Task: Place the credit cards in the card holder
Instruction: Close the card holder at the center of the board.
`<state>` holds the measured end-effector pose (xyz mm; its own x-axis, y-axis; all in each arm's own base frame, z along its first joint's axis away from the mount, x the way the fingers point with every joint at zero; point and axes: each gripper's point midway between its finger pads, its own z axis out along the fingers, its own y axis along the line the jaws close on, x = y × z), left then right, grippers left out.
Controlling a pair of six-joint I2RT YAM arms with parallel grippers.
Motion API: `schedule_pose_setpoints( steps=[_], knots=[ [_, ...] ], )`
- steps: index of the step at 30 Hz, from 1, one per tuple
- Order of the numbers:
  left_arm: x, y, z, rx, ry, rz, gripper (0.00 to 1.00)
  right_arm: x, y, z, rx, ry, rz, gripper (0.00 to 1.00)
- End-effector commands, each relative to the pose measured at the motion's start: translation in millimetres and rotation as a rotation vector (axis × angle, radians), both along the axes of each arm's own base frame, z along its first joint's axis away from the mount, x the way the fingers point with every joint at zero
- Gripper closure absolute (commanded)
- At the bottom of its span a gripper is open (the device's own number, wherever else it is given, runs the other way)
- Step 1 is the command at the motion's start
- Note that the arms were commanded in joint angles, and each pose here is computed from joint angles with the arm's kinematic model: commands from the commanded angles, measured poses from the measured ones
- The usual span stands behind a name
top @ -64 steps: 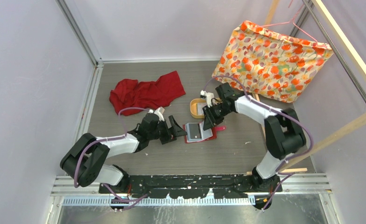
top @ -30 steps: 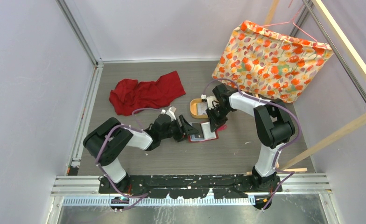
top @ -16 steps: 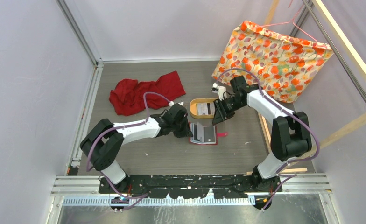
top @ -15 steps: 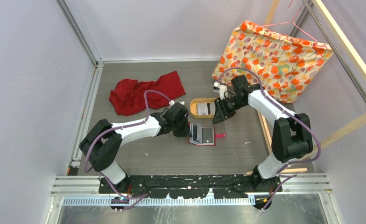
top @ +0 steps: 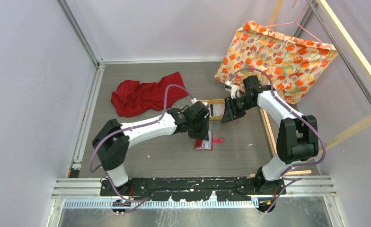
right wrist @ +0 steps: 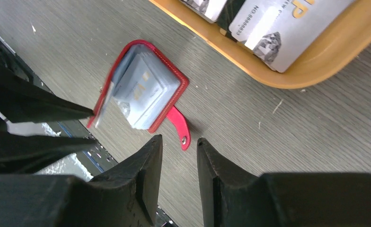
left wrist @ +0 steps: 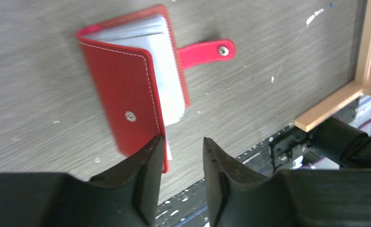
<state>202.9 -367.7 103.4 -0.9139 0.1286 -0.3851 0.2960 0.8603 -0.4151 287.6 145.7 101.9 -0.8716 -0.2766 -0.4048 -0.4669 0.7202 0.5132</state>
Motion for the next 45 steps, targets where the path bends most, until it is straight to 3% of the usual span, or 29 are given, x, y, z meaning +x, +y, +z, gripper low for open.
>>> schedule_pose_setpoints(
  steps=[1,5,8,13,16,18,22,26,32,36,45],
  knots=[
    [-14.8,-40.9,-2.1,-0.132,0.069,-0.083,0.58,0.0,-0.6,1.6,0.022,0.008,-0.013,0.62],
    [-13.6,-53.0,-13.2,-0.194,0.074,-0.083,0.50,-3.1,1.0,4.5,0.041,0.007,-0.010,0.62],
    [-10.8,-53.1,-13.5,-0.254,0.055,-0.082,0.50,-8.7,3.7,8.4,0.074,0.006,0.001,0.62],
    [-2.9,-51.7,45.7,-0.459,-0.123,-0.136,0.48,-28.3,8.5,10.7,0.133,-0.002,0.056,0.61],
    [5.9,-28.5,70.6,-0.500,-0.246,-0.135,0.48,-43.9,7.9,5.1,0.144,0.018,0.084,0.61],
    [15.5,-2.5,67.4,-0.450,-0.302,-0.096,0.50,-51.2,6.1,-1.3,0.136,0.037,0.103,0.61],
    [25.5,43.2,20.3,-0.288,-0.245,-0.038,0.55,-55.4,4.3,-9.8,0.113,0.091,0.128,0.61],
    [25.2,47.2,-19.7,-0.229,-0.135,-0.054,0.70,-53.5,2.3,-15.9,0.088,0.123,0.137,0.59],
    [24.4,23.3,-45.4,-0.311,-0.066,-0.082,0.59,-54.1,-10.4,-31.6,0.002,0.139,0.137,0.44],
    [21.4,15.6,-57.2,-0.362,-0.017,-0.052,0.58,-56.2,-11.1,-40.5,-0.003,0.209,0.167,0.45],
    [13.7,19.4,-80.0,-0.347,0.048,0.021,0.61,-54.2,-2.7,-49.0,0.000,0.272,0.158,0.51]
  ],
)
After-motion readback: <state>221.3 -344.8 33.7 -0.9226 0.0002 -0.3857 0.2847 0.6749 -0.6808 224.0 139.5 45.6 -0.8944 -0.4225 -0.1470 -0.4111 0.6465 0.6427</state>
